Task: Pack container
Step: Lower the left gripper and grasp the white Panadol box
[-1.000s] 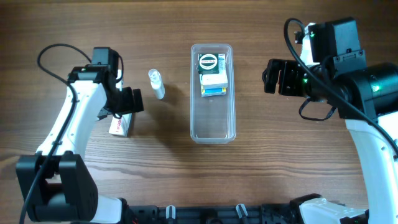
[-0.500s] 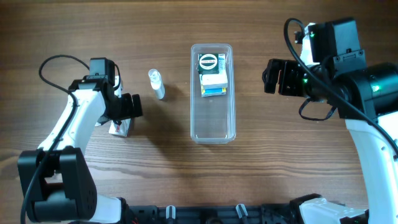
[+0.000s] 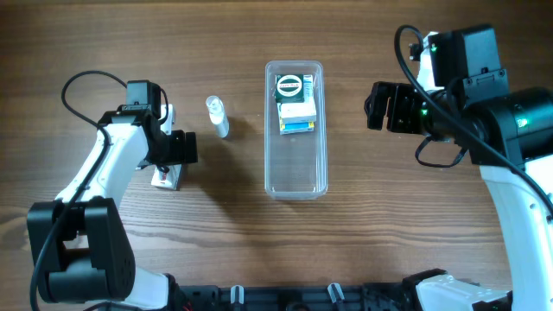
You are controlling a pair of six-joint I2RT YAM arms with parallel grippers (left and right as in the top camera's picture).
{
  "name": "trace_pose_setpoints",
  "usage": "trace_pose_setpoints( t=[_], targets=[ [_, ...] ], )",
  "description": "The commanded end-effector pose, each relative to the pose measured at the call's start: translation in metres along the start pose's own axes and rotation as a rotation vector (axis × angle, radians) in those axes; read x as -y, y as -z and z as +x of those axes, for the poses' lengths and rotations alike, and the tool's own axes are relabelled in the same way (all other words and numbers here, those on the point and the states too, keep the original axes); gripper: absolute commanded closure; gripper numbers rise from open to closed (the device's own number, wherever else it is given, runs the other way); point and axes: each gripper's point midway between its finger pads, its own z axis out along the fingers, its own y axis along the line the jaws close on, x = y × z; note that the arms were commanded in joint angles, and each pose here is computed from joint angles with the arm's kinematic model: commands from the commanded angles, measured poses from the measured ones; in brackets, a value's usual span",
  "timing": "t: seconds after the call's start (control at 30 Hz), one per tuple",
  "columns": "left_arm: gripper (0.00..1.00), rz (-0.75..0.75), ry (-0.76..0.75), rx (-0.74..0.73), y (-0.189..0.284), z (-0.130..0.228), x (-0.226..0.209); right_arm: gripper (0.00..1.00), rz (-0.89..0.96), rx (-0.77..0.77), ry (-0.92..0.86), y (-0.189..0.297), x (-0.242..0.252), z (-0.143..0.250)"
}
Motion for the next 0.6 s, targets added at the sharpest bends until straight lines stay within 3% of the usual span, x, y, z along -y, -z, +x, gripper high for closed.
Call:
trace_pose_setpoints(
  t=[0.0,0.57],
  targets=[
    [0.02,0.012,-0.015,-0.034,-0.013,0.013,0.001,0.0,0.012,0.007,0.011,-0.001,0.002,-0.003],
    [0.01,0.012,-0.045,-0.002,-0.032,0.02,0.001,0.0,0.012,0.007,0.011,-0.001,0.002,-0.003]
  ],
)
